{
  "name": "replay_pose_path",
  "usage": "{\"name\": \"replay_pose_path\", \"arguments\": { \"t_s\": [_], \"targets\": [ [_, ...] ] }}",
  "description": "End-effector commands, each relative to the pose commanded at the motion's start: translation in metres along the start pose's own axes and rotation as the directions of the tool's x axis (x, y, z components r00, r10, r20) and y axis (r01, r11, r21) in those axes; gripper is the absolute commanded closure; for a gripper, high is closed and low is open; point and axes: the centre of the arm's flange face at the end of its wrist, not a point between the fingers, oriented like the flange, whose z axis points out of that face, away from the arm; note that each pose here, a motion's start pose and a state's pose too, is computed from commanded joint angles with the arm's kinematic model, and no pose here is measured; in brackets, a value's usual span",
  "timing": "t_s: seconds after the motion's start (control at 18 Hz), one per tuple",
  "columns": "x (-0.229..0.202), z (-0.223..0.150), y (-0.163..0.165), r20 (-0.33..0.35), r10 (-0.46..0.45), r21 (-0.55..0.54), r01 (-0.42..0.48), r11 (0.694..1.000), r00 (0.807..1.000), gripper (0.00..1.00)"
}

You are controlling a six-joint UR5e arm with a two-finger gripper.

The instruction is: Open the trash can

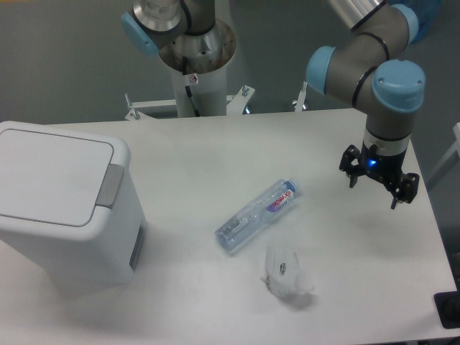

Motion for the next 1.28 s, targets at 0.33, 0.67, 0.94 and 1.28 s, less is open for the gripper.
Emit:
{"name": "replay_pose_path", "arguments": {
  "t_s": [0.33,0.67,0.94,1.28],
  "targets": [
    [0.023,-0.019,-0.059,-0.087,-0.327,0.182,0.338,0.923,0.941,0.0],
    [0.05,-0.071,-0.12,-0.246,-0.435,0.356,0.498,0.791,0.866,0.0],
    [0.078,-0.124,-0.168,-0.339,-0.416,0.449,0.534,0.717,0.844,0.0],
    [0.129,-0.169,-0.217,-0.383,-0.329,0.507,0.494,0.706,0.863,0.0]
  ]
}}
